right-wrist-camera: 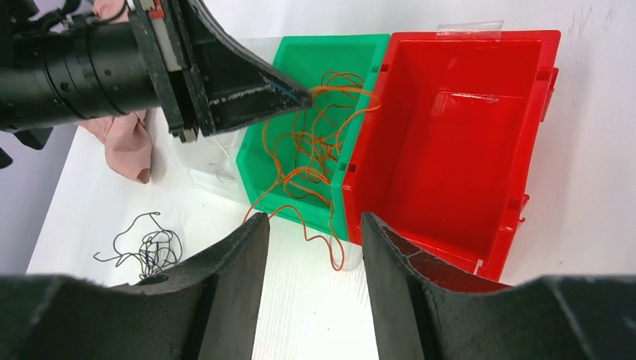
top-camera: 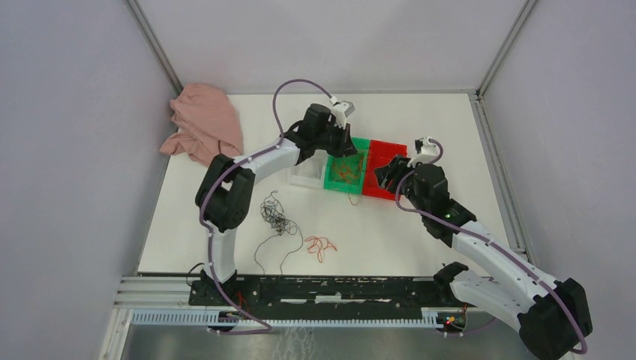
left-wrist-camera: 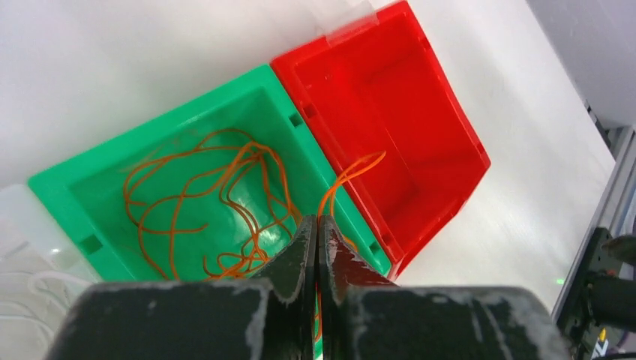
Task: Untangle the cables
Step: Pick up the cable at the center of the board.
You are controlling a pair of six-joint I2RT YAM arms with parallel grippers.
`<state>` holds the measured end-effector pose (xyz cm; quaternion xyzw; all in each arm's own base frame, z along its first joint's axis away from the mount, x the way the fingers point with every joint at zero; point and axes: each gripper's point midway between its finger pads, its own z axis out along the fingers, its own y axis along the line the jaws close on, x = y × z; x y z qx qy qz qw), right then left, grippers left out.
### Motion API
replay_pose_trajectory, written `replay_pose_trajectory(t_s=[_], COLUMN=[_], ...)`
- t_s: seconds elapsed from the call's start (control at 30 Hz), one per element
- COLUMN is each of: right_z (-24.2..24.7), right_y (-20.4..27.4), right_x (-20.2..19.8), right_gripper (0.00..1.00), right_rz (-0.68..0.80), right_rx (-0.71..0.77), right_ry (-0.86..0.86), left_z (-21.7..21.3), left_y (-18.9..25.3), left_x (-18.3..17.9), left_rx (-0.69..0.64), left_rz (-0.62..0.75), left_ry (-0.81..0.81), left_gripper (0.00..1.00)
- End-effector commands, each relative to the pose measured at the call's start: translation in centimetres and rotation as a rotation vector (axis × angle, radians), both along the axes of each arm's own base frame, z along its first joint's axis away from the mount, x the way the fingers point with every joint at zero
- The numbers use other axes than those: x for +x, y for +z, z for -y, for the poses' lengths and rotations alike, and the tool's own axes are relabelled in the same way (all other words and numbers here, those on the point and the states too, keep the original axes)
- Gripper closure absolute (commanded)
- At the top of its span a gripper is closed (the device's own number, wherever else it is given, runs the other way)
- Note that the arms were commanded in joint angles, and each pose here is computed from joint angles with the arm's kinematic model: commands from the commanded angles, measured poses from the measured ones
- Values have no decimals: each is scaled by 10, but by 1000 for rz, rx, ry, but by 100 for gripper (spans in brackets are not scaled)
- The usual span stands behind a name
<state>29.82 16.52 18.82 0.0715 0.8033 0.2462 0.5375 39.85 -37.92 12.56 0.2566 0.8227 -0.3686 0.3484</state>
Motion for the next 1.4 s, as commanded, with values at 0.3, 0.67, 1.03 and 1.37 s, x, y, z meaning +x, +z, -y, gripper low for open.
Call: replay_pose_trajectory(t_s=[0.3, 0.67, 1.03, 1.37], right_z=[6, 4, 5, -17], right_y=[0, 1, 5, 4], right_x=[4, 4, -2, -3], right_gripper=[46, 46, 46, 42], right_rz=[19, 15, 31, 10], right_rx=[8, 24, 14, -18], right_ry=[-36, -36, -10, 124], left_z=[-34, 0, 7, -3], left_y=[11, -17, -13, 80], left_x=[60, 32, 39, 21], left_rx=[273, 381, 331, 137], left_rz=[312, 384, 349, 327], left_ry=[94, -36, -48, -168], left_gripper=[97, 97, 64, 25])
